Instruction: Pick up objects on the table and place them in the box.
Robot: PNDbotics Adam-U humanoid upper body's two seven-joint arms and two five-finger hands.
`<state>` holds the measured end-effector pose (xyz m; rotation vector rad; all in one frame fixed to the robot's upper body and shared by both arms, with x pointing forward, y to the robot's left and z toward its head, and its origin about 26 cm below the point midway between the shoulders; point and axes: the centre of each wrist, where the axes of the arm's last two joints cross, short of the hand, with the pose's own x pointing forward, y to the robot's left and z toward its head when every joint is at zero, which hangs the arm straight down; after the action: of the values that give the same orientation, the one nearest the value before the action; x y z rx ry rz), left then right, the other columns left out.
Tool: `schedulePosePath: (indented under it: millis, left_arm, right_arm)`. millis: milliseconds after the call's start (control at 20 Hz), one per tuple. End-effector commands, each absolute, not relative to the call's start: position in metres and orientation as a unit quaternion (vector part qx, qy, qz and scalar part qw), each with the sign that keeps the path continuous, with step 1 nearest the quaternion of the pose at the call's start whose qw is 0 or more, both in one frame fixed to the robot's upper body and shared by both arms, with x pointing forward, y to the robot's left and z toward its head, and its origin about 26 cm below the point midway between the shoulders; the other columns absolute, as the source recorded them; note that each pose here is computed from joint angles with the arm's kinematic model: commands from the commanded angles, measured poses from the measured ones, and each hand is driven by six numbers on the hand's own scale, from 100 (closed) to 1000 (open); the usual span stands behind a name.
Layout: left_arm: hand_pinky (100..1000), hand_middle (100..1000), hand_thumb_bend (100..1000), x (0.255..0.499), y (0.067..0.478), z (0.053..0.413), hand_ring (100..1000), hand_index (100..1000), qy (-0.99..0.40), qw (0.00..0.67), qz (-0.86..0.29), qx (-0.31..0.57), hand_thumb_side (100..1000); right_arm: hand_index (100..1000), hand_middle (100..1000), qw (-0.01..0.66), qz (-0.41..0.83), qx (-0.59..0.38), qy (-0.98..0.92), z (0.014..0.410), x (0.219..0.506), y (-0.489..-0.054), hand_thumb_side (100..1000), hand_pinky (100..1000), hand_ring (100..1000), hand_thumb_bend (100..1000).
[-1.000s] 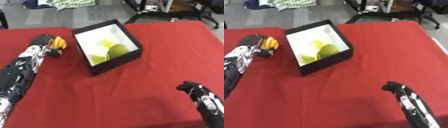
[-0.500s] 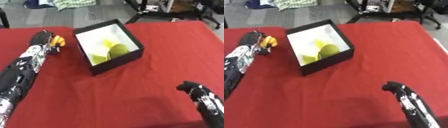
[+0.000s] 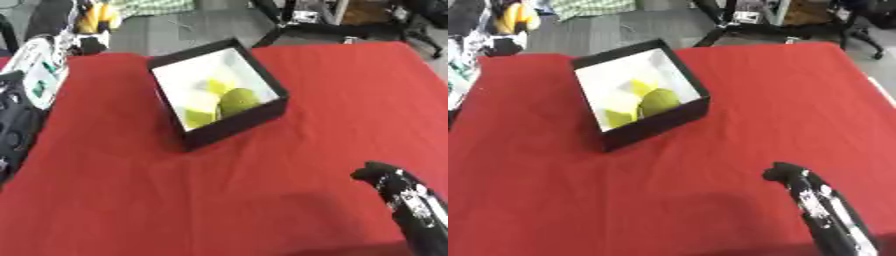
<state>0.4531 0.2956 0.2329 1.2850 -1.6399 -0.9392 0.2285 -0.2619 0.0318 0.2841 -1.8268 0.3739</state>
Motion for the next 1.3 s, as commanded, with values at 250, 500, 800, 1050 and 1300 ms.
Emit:
schedulePosePath:
  millis: [250,500,800,1050,1300]
  left_arm:
    - [690,417,100,0.421,0.243,0.262,417,616,-0.68,0.326,-0.493,0.434,151]
    - [698,442,100,0.421,0.217,0.245,439,637,-0.651,0.31,-0.566,0.399,145]
    - [710,486,100,0.425,0.204,0.214,480,683,-0.614,0.315,-0.629,0.359,142]
    - [747,644,296,0.427,0.204,0.197,589,871,-0.577,0.324,-0.669,0.339,732]
    - [818,855,517,0.425,0.208,0.196,772,974,-0.547,0.309,-0.688,0.363,989]
  right_arm:
    - [805,708,0.583,0.167,0.114,-0.787,0.036,0.228,-0.265,710,1000,802,100]
    - [805,709,0.582,0.168,0.116,-0.788,0.036,0.229,-0.265,699,1000,802,100]
    - [805,708,0.58,0.168,0.117,-0.788,0.037,0.23,-0.264,692,1000,802,100]
    - [805,708,0.581,0.168,0.117,-0.788,0.037,0.23,-0.265,698,1000,802,100]
    - [805,708,0.58,0.167,0.116,-0.789,0.038,0.23,-0.265,700,1000,802,100]
